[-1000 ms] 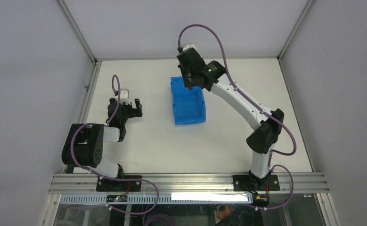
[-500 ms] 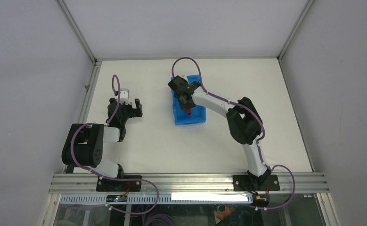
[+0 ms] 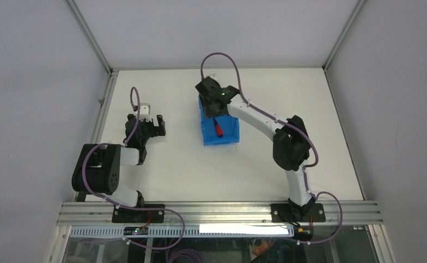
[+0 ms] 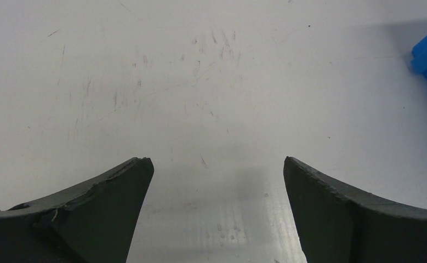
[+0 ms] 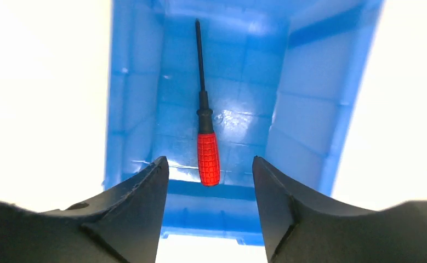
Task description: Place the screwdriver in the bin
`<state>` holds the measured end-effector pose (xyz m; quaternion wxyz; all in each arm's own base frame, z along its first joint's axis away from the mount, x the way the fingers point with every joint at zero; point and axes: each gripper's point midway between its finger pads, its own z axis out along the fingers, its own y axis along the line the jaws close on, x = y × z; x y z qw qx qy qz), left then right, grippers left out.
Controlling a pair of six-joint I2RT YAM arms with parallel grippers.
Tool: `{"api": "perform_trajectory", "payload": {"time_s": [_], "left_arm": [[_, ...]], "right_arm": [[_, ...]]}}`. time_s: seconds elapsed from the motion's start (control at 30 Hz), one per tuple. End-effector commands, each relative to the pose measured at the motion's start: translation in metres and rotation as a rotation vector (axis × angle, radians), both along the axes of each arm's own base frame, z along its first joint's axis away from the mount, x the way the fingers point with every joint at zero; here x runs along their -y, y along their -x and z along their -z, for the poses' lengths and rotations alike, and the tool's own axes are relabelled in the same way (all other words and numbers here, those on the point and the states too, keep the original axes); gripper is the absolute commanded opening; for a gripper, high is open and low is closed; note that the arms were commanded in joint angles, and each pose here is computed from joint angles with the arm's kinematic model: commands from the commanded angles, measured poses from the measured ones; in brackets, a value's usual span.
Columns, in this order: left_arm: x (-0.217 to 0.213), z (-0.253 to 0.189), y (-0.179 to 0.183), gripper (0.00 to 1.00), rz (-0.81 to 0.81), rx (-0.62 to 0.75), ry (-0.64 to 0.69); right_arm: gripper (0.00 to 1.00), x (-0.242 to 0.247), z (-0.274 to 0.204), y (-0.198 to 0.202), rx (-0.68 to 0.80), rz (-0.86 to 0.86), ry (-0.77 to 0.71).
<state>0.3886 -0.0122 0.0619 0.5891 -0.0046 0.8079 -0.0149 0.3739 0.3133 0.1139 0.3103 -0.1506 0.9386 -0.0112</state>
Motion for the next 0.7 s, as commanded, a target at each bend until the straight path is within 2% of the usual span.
{"api": "perform_trajectory", "payload": {"time_s": [0.0, 0.03, 0.07, 0.23, 0.43, 0.67], "left_arm": [[0.004, -0.017, -0.005, 0.99, 0.000, 0.055, 0.018], [0.004, -0.017, -0.005, 0.99, 0.000, 0.055, 0.017], [0.004, -0.017, -0.005, 0.99, 0.000, 0.055, 0.018], [0.004, -0.017, -0.005, 0.99, 0.001, 0.056, 0.018], [0.004, -0.017, -0.005, 0.99, 0.000, 0.055, 0.018], [0.004, -0.017, -0.005, 0.99, 0.000, 0.055, 0.018]], "right_arm": [[0.69, 0.008, -0.118, -0.009, 0.224, 0.008, -0.120], [0.92, 0.013, -0.125, -0.008, 0.236, 0.007, -0.118], [0.98, 0.020, -0.132, -0.007, 0.255, 0.013, -0.113], [0.99, 0.082, -0.156, -0.010, 0.294, 0.104, -0.100], [0.99, 0.193, -0.170, -0.021, 0.309, 0.300, -0.144], [0.99, 0.295, -0.156, -0.011, 0.301, 0.535, -0.112]]}}
